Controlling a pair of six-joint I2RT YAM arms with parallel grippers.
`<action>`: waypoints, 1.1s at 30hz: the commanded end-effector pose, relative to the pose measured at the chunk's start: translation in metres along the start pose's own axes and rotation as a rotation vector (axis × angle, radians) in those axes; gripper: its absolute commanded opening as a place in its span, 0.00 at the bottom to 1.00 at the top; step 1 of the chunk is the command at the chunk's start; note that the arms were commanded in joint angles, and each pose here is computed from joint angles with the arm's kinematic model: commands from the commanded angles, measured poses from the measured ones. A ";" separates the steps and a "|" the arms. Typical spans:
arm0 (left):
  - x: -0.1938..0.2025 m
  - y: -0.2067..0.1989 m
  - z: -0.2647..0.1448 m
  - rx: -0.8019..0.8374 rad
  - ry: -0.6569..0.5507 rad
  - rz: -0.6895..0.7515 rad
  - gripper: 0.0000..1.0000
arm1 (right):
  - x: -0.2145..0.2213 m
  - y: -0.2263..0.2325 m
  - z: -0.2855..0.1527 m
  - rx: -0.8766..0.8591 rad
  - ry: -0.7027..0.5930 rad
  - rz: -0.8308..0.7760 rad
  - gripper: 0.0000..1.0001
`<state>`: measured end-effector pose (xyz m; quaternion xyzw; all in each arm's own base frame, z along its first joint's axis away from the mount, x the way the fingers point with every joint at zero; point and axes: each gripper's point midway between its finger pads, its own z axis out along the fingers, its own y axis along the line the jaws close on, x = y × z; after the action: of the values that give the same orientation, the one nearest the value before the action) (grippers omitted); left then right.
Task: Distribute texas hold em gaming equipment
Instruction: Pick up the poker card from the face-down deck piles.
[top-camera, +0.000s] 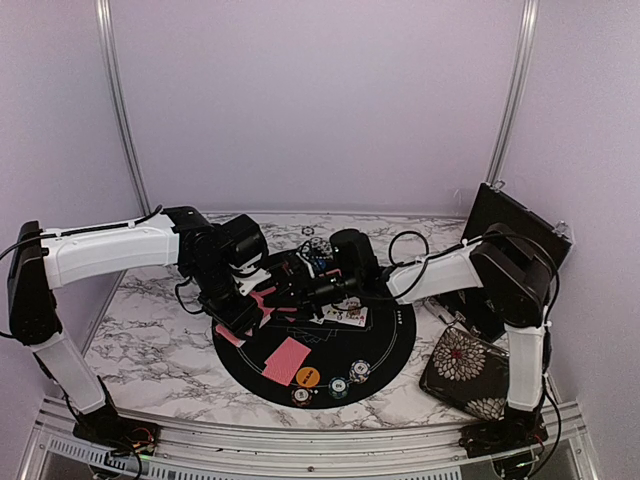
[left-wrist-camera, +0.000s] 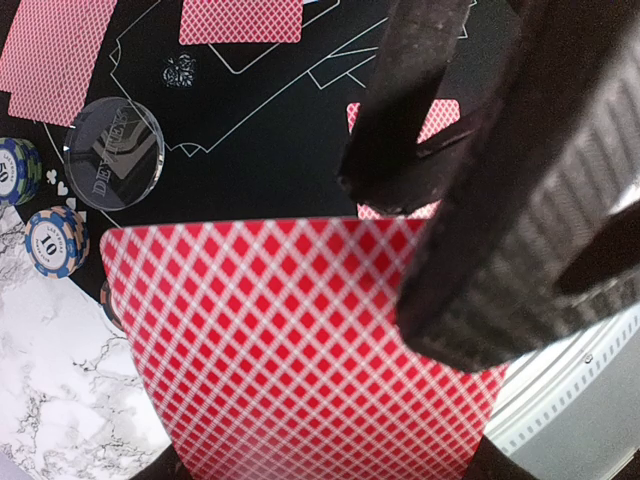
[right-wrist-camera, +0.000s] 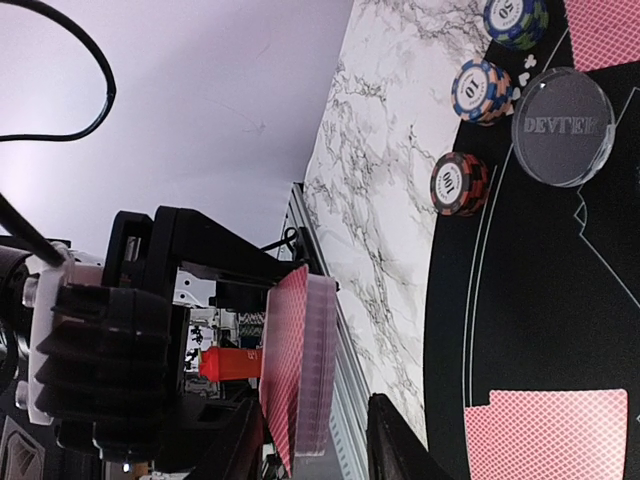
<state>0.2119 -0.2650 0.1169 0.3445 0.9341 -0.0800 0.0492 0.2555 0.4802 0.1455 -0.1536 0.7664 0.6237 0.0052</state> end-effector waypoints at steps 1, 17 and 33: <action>0.001 0.000 -0.007 -0.002 -0.010 0.009 0.44 | -0.006 0.020 -0.011 -0.019 -0.030 -0.041 0.33; 0.001 0.000 -0.006 -0.004 -0.007 0.007 0.44 | 0.002 0.024 -0.012 -0.026 -0.023 -0.036 0.19; 0.003 0.001 -0.005 -0.004 -0.004 0.006 0.44 | -0.003 0.028 -0.018 -0.029 -0.041 -0.038 0.01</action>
<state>0.2120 -0.2649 0.1168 0.3444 0.9341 -0.0796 0.0493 0.2505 0.4721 0.1544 -0.1481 0.7656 0.6259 0.0078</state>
